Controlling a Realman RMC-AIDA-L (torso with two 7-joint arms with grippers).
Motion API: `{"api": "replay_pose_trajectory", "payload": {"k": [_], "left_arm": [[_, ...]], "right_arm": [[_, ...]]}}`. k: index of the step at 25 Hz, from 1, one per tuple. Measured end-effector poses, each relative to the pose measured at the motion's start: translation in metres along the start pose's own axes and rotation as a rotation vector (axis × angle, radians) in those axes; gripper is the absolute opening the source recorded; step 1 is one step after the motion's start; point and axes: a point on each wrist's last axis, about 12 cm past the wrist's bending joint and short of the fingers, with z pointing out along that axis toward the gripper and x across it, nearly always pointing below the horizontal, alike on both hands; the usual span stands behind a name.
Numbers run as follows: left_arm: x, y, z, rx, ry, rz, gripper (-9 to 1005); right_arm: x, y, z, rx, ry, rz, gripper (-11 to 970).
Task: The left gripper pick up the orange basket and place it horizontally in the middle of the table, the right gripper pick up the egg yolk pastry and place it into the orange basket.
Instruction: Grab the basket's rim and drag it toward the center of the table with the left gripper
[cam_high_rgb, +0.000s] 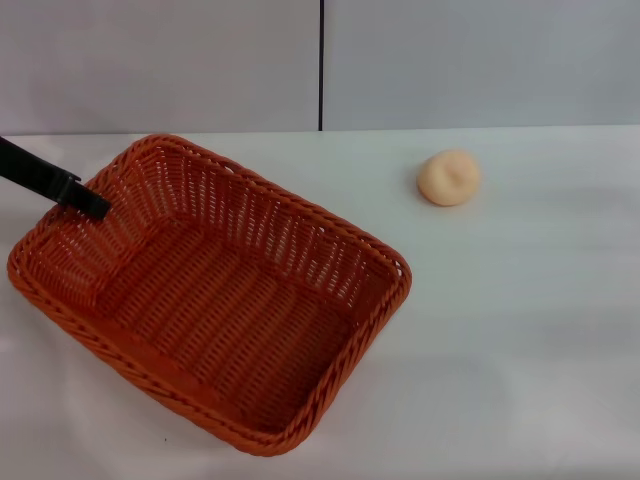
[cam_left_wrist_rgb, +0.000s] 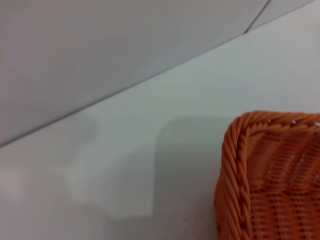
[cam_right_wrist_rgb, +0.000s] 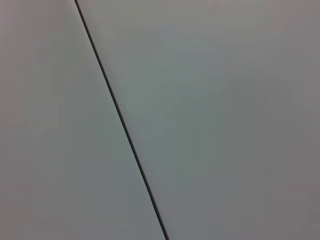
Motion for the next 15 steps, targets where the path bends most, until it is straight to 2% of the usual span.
{"api": "replay_pose_trajectory", "payload": {"k": [12,15], "left_arm": [[-0.0043,-0.0066,0.0032,-0.018,0.029,0.005,167],[-0.007,-0.0055,-0.0029,-0.042,0.005,-0.019,167]], "right_arm": [[0.0021,-0.0013,0.0025,0.008,0.02,-0.002,665],[0.0025,-0.0021,0.0031,0.013,0.025,-0.003,665]]}}
